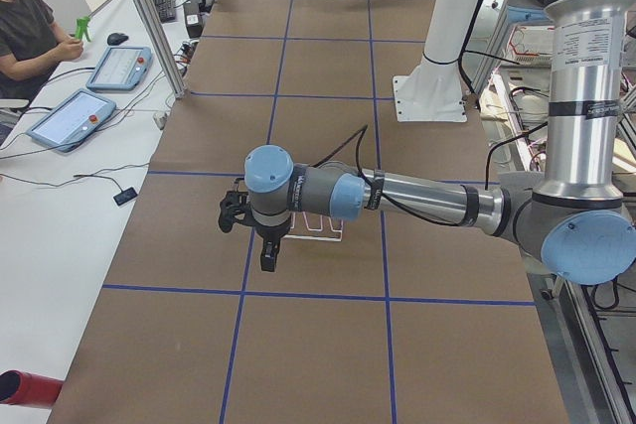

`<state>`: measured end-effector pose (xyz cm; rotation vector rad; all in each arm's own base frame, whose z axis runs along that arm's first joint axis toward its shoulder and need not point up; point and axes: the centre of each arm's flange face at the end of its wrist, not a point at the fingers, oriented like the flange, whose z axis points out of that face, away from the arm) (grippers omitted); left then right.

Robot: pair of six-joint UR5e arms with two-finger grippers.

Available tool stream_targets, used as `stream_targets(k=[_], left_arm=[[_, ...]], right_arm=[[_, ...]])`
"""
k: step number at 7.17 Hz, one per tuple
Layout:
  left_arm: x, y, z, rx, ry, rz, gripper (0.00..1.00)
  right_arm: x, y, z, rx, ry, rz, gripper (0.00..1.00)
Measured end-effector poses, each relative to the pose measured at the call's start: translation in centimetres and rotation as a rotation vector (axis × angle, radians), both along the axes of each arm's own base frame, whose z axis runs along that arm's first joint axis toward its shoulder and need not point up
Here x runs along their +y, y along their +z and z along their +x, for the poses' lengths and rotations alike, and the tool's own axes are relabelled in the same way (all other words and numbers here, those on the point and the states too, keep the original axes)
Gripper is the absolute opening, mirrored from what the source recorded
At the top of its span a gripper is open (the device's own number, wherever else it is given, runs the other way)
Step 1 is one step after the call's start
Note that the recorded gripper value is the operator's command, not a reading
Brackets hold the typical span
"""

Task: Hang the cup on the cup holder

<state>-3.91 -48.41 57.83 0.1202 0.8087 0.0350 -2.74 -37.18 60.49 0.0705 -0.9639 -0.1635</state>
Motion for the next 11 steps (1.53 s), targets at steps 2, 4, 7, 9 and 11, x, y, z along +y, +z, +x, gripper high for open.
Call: stream_targets(k=[2, 4, 7, 9, 11], left_arm=[[-0.5, -0.8, 1.1, 0.004, 0.018, 0.034, 0.98], [-1.0, -2.6, 2.2, 0.034, -0.037, 0.069, 0.98], [-2.7, -8.4, 6.2, 0.220, -0.156, 0.032, 0.98], [-3.4, -13.6, 10.0, 0.366, -0.193, -0.027, 0.98], [-3.9, -19.7, 15.1, 0.500, -0.208, -0.098, 0.97]], right_arm=[[-4.0, -5.8, -0.1, -0.071, 0.156, -0.081, 0.00], [-8.8, -12.2, -1.3, -0.143, 0.277, -0.132, 0.00], [-12.7, -20.3, -5.8, -0.231, 0.334, -0.235, 0.00], [-12.4, -24.2, -10.4, -0.311, 0.320, -0.292, 0.00], [-11.9, -27.8, -14.5, -0.389, 0.310, -0.388, 0.00]])
